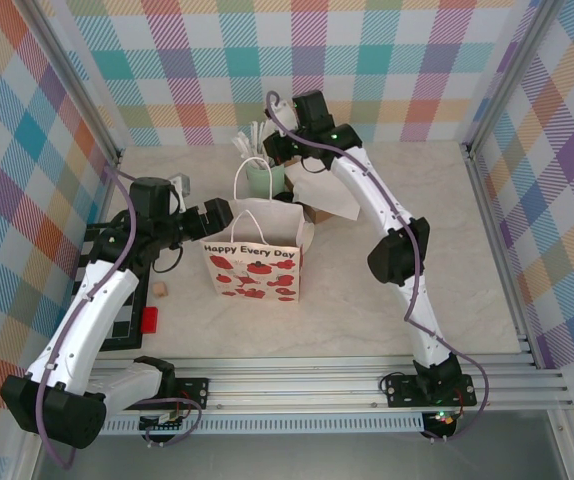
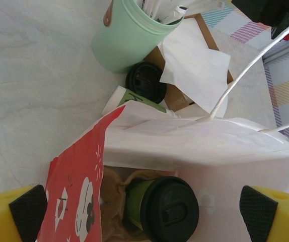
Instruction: Pack the takeout coffee
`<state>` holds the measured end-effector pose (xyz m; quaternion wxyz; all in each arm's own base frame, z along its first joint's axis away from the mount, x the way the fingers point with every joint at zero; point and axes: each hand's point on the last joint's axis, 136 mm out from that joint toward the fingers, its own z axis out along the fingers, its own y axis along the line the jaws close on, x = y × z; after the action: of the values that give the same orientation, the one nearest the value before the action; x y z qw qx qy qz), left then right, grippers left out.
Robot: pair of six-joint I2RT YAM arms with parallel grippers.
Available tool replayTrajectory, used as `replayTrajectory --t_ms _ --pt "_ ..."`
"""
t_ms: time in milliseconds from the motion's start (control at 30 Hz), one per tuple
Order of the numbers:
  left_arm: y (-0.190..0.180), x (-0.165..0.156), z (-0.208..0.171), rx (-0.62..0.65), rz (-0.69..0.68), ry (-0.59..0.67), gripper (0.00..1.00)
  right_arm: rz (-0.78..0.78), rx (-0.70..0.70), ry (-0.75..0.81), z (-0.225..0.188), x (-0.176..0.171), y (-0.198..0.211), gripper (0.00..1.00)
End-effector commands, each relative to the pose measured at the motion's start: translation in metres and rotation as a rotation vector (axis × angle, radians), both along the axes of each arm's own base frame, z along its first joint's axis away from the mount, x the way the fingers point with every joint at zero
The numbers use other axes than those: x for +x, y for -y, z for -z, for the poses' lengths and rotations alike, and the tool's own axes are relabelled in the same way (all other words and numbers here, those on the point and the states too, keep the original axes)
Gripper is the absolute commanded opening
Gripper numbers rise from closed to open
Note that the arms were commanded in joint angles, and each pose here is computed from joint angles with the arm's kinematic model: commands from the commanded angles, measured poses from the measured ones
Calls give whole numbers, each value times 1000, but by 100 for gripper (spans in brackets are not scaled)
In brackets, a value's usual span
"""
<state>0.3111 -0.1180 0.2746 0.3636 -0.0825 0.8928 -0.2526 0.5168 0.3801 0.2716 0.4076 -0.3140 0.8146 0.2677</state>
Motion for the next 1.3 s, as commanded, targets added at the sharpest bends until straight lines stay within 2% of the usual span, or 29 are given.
replayTrajectory --t_ms 0,333,733,867,1100,1267 --pt "2 1 2 -1 29 9 100 13 101 117 -80 -15 5 0" --pt "18 0 5 -40 126 6 100 68 155 111 -117 -30 20 0" --pt "18 -2 4 -31 137 9 100 120 56 67 -63 -5 19 0" --pt "18 -2 5 -28 132 7 100 91 35 11 -41 -8 14 13" --pt "17 0 7 -26 129 4 100 84 83 12 -54 -10 11 33" --pt "17 0 9 -25 130 0 100 92 110 10 -65 -13 13 37"
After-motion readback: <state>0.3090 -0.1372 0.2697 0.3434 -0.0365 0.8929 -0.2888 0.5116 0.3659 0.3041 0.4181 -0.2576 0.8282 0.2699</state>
